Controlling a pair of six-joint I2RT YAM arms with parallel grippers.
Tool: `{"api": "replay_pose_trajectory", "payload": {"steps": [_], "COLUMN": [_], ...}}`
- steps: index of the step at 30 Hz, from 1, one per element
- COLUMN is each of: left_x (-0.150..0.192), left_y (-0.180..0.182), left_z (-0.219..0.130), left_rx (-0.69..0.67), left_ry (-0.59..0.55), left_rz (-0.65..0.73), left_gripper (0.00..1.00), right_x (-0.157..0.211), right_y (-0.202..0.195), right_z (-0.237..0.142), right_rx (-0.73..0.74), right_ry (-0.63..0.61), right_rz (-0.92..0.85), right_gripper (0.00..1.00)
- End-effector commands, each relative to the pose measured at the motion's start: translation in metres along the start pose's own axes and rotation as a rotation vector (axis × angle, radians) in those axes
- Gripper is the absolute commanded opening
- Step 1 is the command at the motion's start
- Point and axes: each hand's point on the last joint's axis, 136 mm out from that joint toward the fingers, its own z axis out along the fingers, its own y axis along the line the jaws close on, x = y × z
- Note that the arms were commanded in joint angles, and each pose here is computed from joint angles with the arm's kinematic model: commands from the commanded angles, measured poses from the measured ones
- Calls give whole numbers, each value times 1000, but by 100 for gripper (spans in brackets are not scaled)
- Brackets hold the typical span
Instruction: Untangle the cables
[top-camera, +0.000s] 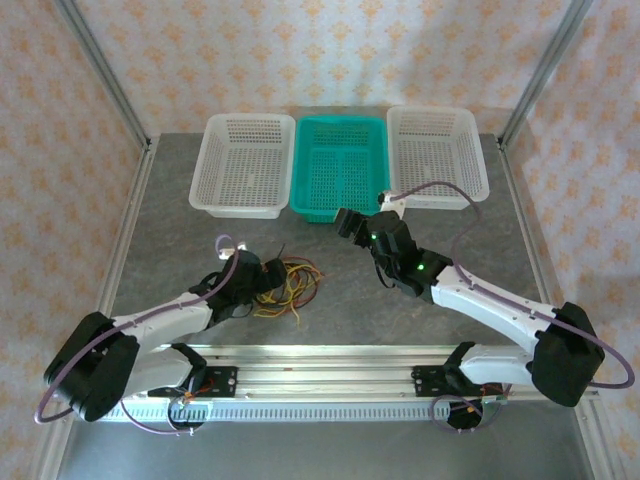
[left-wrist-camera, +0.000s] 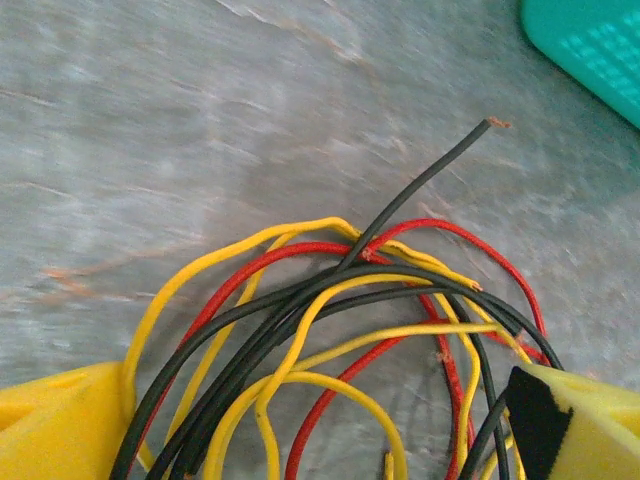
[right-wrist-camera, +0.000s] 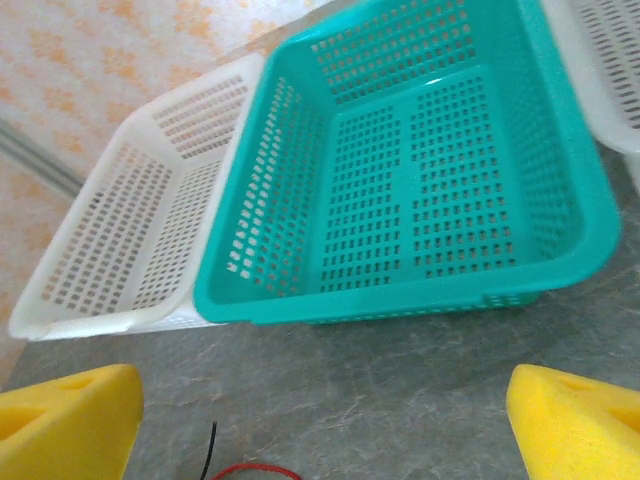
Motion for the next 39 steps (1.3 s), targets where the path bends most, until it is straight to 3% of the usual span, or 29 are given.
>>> {"api": "replay_pose_trajectory", "payload": {"steps": [1,6,14,17,21,27,39], "left_x": [1,13,43,44,28,-1,8], "left_y": [-43,-94,-149,-150,-135,-120,-140], "left_z": [2,5,8,10,8,-7,-10], "left_rx": [137,245,376,360,243,82,227], "left_ry": [13,57,140,132,66,-27,-22], "left_rz": [-32,-4,71,108,201,377,477], "left_gripper": [95,95,96,96,97,99,100], "right_x": [-21,-16,-1,14,40,76,128], "right_y": [-19,-52,-80,-87,-101,-96,-46], "right_z": [-15,-21,-30,-30,-38,-51,-44], "right_rx": [100,221,250,257,339,347,214], "right_ry": [-91,-118,-50,50,186,264,426], "right_rz": [76,132,131,121,135,258,377], "right_gripper": [94,94,90,86,81,75,56]}}
